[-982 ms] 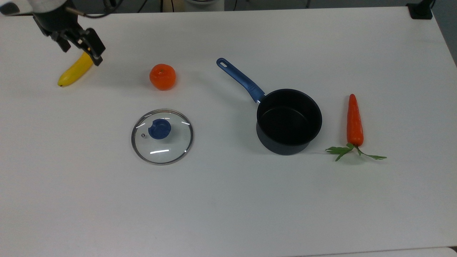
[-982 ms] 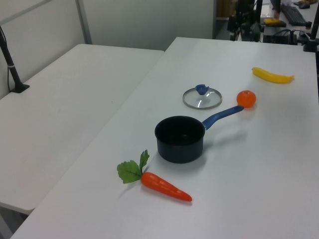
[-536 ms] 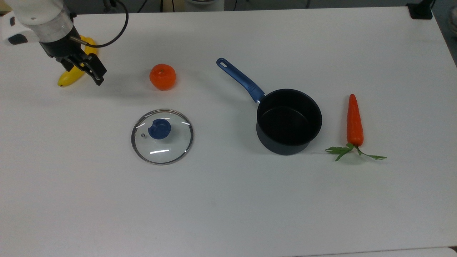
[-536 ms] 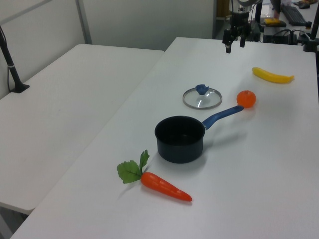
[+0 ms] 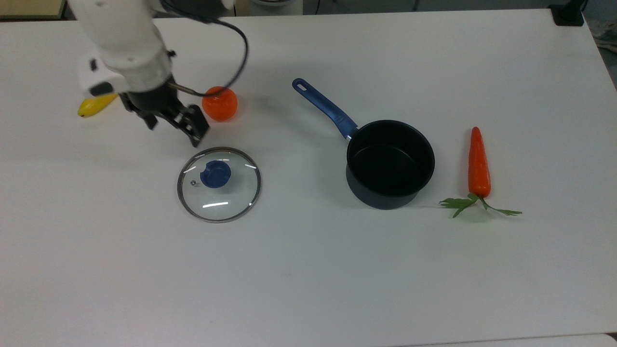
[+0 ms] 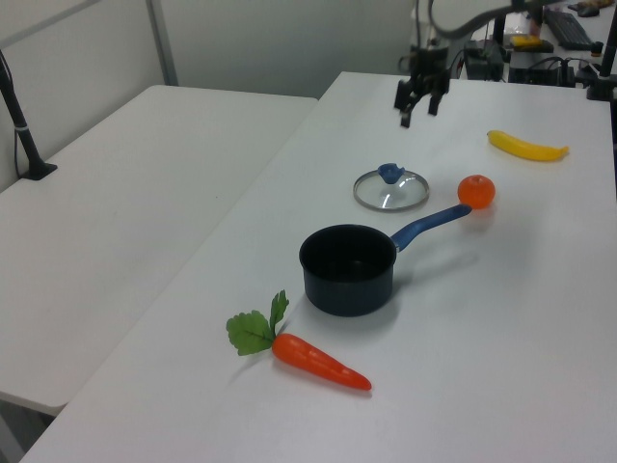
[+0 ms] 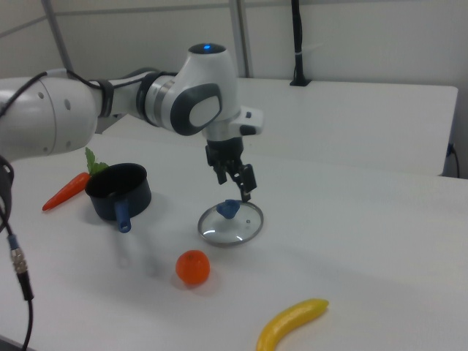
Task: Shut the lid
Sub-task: 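Lower the gripper onto the blue knob and close on it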
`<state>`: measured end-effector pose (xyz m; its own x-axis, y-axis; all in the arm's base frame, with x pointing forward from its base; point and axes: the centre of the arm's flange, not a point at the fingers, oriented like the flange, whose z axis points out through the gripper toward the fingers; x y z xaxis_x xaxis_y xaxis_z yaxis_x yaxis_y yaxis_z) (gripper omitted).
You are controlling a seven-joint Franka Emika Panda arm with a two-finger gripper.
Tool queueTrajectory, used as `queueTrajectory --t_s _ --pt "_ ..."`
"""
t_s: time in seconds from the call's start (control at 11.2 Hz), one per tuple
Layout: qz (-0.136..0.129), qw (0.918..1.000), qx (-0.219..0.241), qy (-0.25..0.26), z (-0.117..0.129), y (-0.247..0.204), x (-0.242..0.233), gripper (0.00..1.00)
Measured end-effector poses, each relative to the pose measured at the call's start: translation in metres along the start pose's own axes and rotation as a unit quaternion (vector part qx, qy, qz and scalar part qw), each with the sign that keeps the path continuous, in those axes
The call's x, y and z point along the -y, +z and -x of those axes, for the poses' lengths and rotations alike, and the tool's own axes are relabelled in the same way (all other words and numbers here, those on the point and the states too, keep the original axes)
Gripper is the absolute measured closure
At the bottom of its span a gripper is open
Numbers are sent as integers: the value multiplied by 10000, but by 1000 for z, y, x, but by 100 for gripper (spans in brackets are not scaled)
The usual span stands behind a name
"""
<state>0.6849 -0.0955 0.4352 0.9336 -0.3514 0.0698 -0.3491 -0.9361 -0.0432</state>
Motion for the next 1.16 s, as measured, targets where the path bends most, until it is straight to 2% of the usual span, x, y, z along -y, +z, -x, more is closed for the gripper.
queueTrajectory --t_s 0.18,0.45,1.16 --pt "14 10000 -67 17 1 39 43 0" --pt "-1 9998 -219 -40 1 70 73 0" --pt "128 9995 -246 -121 0 72 69 0"
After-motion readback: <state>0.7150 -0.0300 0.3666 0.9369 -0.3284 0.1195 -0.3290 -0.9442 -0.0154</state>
